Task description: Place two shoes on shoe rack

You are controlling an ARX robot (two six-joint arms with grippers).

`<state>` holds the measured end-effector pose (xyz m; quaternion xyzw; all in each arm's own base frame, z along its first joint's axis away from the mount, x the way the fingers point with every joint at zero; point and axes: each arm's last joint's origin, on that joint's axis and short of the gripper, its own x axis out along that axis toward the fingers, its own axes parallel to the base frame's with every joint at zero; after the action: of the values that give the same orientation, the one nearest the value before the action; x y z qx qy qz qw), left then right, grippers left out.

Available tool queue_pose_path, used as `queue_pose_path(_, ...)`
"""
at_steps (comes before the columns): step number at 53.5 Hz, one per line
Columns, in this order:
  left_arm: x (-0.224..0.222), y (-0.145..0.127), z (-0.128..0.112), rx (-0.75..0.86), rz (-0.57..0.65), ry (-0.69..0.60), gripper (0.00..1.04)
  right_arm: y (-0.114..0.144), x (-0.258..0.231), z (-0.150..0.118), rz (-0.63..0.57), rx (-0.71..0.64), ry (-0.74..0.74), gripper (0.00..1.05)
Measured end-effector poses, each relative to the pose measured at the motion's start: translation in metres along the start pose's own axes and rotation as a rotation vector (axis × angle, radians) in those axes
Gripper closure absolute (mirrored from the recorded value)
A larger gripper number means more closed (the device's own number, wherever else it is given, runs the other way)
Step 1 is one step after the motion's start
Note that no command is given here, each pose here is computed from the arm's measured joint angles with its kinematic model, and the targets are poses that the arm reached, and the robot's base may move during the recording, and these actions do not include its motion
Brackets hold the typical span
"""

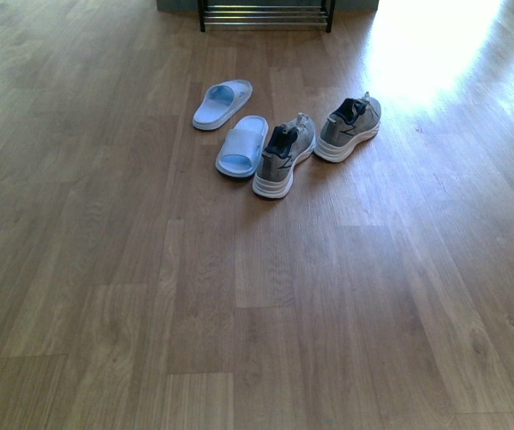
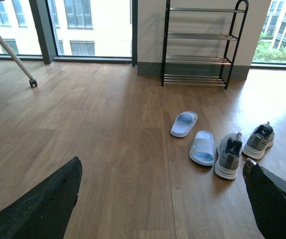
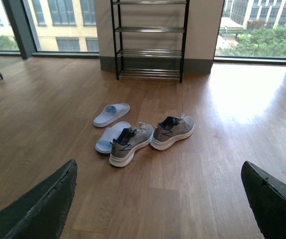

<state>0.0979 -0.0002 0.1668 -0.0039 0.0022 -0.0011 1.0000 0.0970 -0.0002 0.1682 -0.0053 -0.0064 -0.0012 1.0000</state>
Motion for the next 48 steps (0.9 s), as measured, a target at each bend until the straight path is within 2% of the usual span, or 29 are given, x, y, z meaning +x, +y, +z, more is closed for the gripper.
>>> queue_pose_path(48, 0.0, 0.0, 0.0, 0.0, 0.0, 0.0, 0.09, 0.0, 0.0, 0.0, 0.0, 0.0, 0.0, 0.09)
